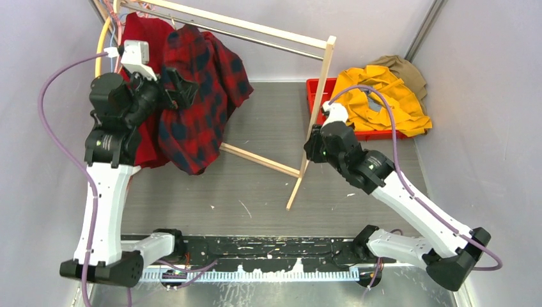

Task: Place the skirt on the hanger
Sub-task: Move the clothesline to the center of the board.

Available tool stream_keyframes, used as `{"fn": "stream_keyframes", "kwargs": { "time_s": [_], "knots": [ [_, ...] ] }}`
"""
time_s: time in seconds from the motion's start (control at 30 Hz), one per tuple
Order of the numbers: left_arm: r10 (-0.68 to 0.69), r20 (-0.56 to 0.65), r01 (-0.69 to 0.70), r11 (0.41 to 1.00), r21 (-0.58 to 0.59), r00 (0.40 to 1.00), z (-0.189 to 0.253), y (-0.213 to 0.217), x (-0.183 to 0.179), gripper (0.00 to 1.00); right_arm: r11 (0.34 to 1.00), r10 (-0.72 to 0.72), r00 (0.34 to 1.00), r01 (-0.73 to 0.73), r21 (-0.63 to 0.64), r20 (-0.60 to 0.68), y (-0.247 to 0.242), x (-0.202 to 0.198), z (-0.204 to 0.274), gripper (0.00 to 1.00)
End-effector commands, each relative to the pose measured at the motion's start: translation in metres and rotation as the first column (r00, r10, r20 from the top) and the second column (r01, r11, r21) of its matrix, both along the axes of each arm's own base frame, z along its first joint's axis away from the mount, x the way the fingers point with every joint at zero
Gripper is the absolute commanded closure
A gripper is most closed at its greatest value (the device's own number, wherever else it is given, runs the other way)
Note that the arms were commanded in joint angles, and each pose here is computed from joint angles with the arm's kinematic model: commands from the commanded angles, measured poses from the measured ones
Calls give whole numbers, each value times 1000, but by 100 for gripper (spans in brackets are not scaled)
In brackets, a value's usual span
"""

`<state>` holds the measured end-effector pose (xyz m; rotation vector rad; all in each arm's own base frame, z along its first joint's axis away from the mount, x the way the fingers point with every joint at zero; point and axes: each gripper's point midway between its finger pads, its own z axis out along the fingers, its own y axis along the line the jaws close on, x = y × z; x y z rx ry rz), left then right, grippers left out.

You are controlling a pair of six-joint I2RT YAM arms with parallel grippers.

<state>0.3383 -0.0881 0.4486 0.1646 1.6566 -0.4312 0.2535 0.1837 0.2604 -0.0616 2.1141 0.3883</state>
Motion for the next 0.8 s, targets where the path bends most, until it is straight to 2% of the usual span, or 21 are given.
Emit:
{"fn": "stream_keyframes", "kwargs": {
  "time_s": [0.0,0.33,0.77],
  "knots": [
    [-79,-3,79,996,-46,997,-2,-15,-35,1,993,-24,999,19,120,38,9,38,8,71],
    [-137,-43,134,989,-59,990,-28,-27,-57,0,987,13,999,-20,160,47,37,95,10,72],
    [-181,-76,178,983,-48,981,-52,-40,-70,1,971,-102,991,82,223,83,18,194,0,71]
  ]
}}
